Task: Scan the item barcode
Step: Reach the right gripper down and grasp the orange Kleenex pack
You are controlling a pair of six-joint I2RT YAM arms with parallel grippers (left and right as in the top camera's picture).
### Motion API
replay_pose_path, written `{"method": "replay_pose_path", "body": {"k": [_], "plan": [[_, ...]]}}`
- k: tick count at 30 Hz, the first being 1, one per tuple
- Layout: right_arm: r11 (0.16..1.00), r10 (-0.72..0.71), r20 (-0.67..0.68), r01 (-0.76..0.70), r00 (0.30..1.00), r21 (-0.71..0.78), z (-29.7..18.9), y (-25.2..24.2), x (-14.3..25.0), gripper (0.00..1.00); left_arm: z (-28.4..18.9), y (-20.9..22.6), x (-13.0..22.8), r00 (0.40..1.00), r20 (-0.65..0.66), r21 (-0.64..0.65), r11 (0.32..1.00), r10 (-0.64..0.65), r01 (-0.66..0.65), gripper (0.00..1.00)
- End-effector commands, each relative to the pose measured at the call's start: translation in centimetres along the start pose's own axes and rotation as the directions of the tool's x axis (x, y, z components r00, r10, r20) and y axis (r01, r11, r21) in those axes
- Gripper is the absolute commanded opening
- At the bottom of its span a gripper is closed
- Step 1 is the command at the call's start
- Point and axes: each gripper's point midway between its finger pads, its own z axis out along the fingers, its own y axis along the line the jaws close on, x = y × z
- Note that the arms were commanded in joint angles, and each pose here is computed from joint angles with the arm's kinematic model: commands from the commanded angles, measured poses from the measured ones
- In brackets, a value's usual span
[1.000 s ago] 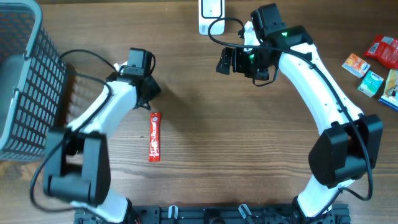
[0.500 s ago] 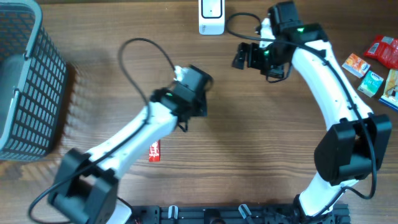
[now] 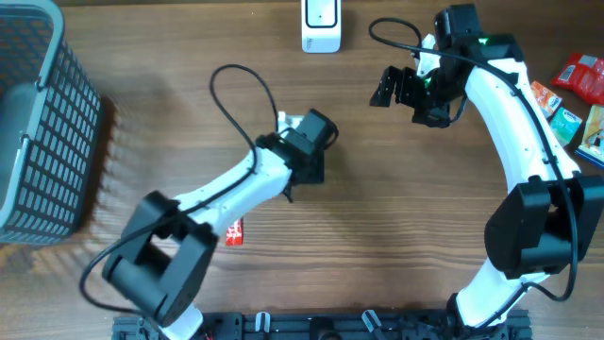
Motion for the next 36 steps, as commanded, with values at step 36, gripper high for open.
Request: {"method": "replay_pose_path", "body": {"k": [36], "plan": [[0.46,-0.686,-0.126,0.561,0.717,0.689,16.2,11.4,13.3,0.75,-29.3,26.1,1.6,0.428,0.527,0.196,0.595,-0.734,0.779,1.0]]}}
